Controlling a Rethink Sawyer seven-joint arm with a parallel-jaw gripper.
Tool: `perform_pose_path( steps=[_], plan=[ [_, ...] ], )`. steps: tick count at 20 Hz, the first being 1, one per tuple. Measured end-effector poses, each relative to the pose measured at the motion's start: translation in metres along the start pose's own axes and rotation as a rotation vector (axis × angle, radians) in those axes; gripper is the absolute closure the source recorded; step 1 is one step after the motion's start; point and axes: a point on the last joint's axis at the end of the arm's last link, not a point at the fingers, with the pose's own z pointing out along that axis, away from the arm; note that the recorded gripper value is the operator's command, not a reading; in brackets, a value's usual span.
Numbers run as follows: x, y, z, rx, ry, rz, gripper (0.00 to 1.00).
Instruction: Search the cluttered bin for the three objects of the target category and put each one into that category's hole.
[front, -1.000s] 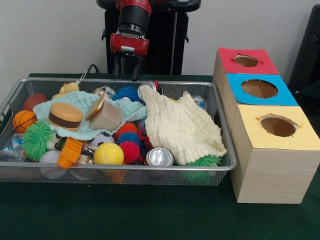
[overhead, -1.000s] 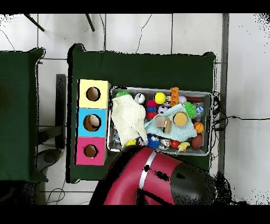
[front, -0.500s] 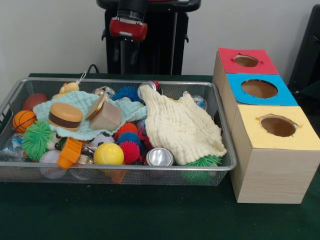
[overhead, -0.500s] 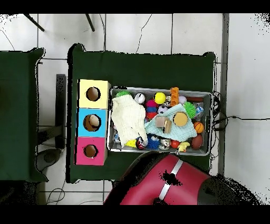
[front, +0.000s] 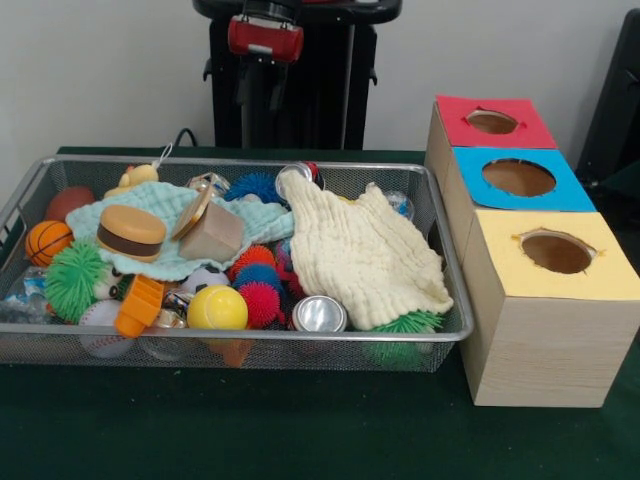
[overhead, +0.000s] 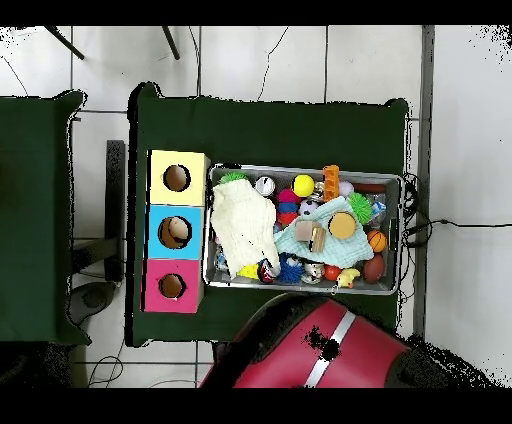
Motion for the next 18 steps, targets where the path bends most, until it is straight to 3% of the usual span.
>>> perform_pose_path(
  steps=[7,13,14,18],
  plan=[
    [0.001,0.002,-0.019,0.002,0.03,0.036,0.0],
    [0.012,-0.002,-0.03,0.03,0.143,0.075,0.0],
    [0.018,-0.004,-0.033,0.041,0.204,0.095,0.0],
    [0.02,-0.005,-0.033,0.042,0.26,0.117,0.0]
  ],
)
